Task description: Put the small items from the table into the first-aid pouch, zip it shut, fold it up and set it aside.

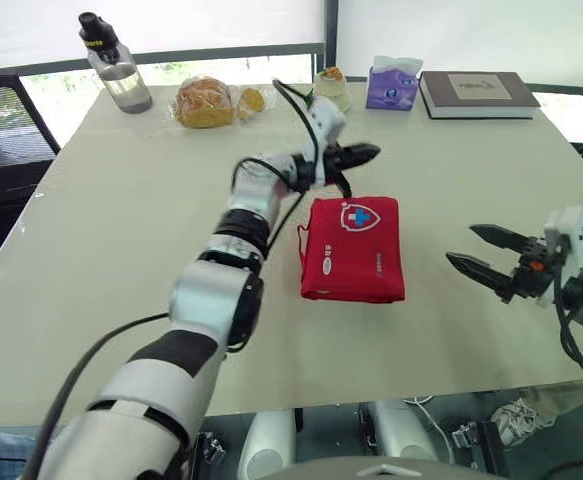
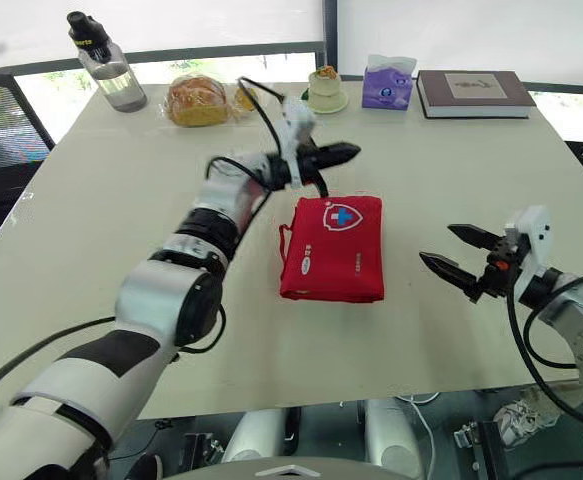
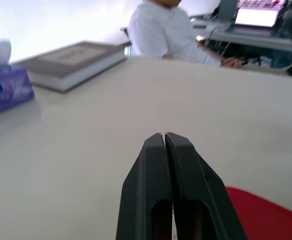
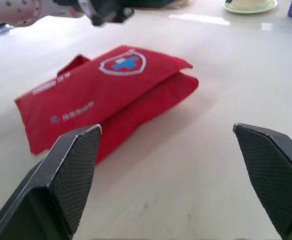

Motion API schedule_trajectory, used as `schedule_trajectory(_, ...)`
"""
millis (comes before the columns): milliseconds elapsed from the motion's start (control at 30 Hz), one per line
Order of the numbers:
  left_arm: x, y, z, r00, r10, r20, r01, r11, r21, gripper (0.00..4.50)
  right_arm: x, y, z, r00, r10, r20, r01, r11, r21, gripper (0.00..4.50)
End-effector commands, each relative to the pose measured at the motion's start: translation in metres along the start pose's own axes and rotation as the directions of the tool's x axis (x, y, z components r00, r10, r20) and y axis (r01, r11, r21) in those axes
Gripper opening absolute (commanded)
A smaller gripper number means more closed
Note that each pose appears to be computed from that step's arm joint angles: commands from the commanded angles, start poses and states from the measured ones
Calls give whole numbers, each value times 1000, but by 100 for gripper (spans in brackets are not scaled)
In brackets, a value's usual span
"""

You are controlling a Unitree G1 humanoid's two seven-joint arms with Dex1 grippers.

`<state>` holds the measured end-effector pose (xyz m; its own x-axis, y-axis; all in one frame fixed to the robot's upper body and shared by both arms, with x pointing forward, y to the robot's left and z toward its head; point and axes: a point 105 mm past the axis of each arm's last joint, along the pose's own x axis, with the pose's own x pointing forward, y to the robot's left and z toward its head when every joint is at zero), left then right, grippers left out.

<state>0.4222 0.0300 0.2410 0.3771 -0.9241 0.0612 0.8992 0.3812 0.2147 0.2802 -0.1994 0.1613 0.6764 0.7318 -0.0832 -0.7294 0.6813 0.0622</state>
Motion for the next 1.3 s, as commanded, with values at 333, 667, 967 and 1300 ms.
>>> schedule_trajectory(333, -108, -38, 28, 967, -214, -138, 226, 971, 74, 11, 63, 20, 2, 994, 101, -51, -82, 950, 301, 450)
schedule_trajectory(667, -160, -85, 32, 953, -218, -211, 225, 974, 11, 11, 97, 33, -31, 959, 206, -196, -77, 852, 517, 450)
schedule_trajectory(967, -184, -99, 33, 927, -232, -296, 223, 973, -65, 230, 105, 41, -35, 956, 236, -176, -98, 818, 567, 226)
schedule_trajectory(1300, -171, -86, 49, 960, -160, -232, 168, 986, 15, 447, 108, -11, 7, 993, -104, 58, 44, 773, 633, 7)
